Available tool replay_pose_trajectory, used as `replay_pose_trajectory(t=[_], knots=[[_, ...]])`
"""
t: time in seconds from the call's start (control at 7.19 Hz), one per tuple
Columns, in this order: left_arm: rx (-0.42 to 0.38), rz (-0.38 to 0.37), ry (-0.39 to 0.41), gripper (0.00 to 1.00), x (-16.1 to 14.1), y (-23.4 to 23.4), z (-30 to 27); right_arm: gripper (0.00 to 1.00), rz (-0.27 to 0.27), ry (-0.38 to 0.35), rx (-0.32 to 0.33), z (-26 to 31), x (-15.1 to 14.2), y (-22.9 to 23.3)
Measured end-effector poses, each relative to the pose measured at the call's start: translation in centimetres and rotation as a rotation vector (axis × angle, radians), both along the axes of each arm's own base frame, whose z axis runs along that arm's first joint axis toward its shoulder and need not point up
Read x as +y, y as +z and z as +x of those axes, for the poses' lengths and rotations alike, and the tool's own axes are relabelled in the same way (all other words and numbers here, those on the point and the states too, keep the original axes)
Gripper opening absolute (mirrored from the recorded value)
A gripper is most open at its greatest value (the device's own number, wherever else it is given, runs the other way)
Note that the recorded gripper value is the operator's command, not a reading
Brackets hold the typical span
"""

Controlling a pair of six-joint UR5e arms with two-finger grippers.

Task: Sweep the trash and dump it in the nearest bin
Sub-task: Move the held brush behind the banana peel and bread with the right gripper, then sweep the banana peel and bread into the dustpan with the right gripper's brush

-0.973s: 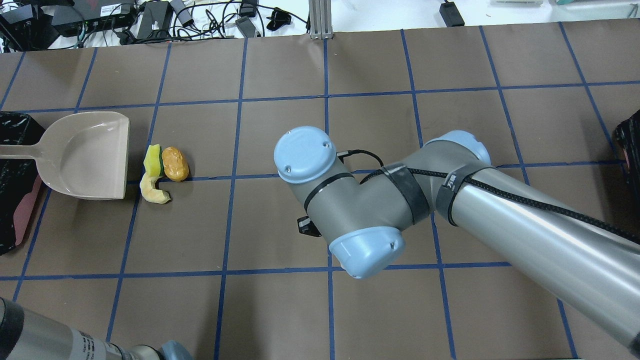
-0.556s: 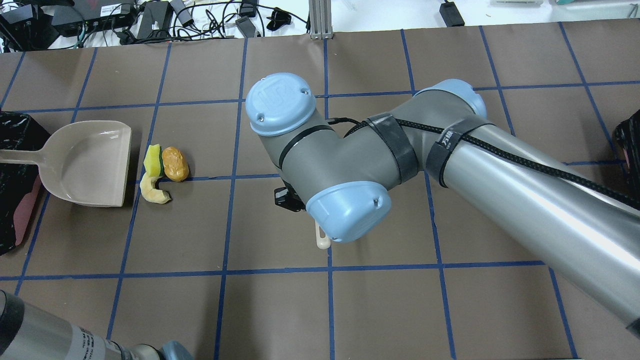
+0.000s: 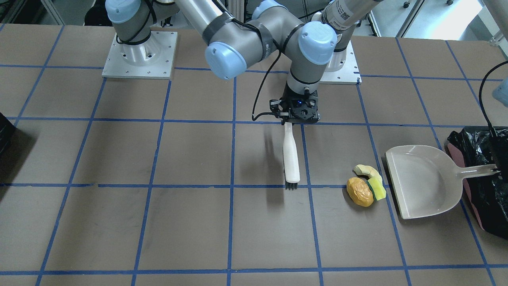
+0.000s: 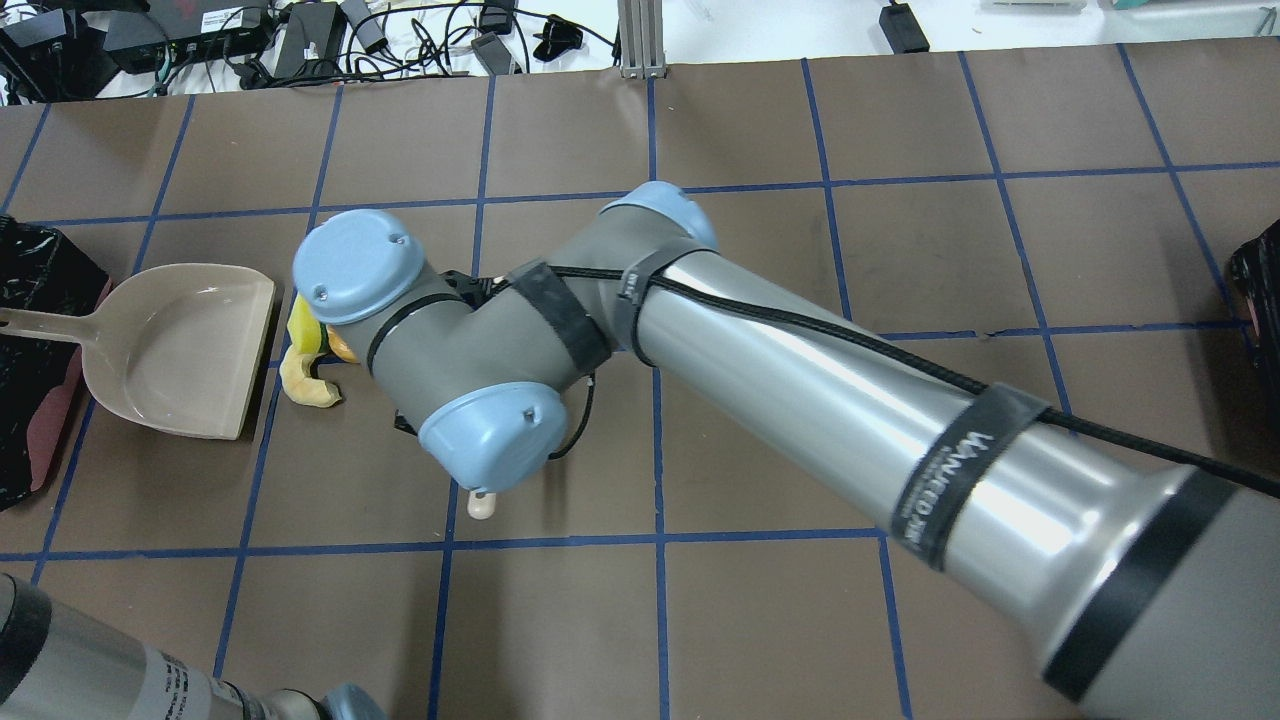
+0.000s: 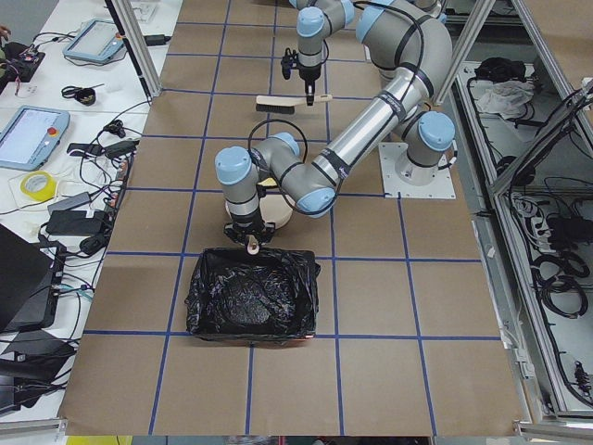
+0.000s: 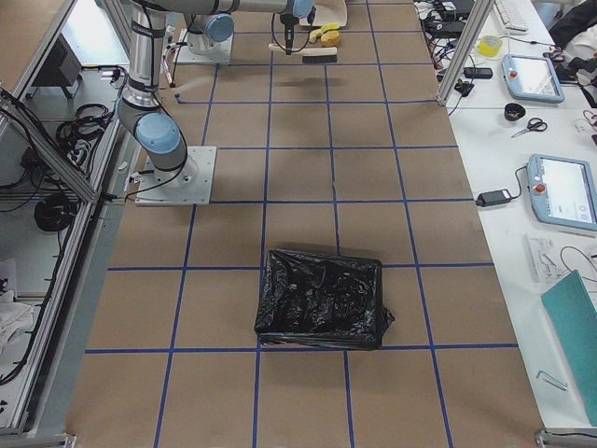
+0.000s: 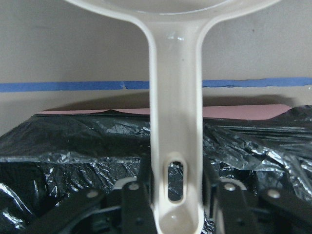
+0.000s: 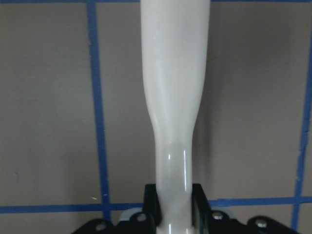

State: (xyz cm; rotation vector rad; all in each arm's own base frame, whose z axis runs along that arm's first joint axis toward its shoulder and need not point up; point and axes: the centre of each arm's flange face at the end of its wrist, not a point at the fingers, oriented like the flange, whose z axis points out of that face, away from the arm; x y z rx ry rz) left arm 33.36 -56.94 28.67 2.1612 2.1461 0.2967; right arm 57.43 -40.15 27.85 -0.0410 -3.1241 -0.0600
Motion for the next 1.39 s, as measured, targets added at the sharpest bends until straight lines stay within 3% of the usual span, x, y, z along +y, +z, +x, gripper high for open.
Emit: replay_pose_trajectory(t=[0.42, 0.83, 1.39], knots=[[0.007, 0.013, -0.031, 0.0, -1.0, -1.0, -1.9, 0.0, 0.004, -0.057, -0.018, 11.6, -0.8, -4.4], [0.009, 0.02, -0.035, 0.0, -1.3, -1.8, -1.9, 0.0, 0.008, -0.062, -0.011, 14.0, -0.9, -6.1], [-0.013, 0.026, -0.015, 0.0, -1.4, -2.2, -1.8, 0.0, -0.026, -0.046, -0.033, 16.0, -2.6, -6.7]])
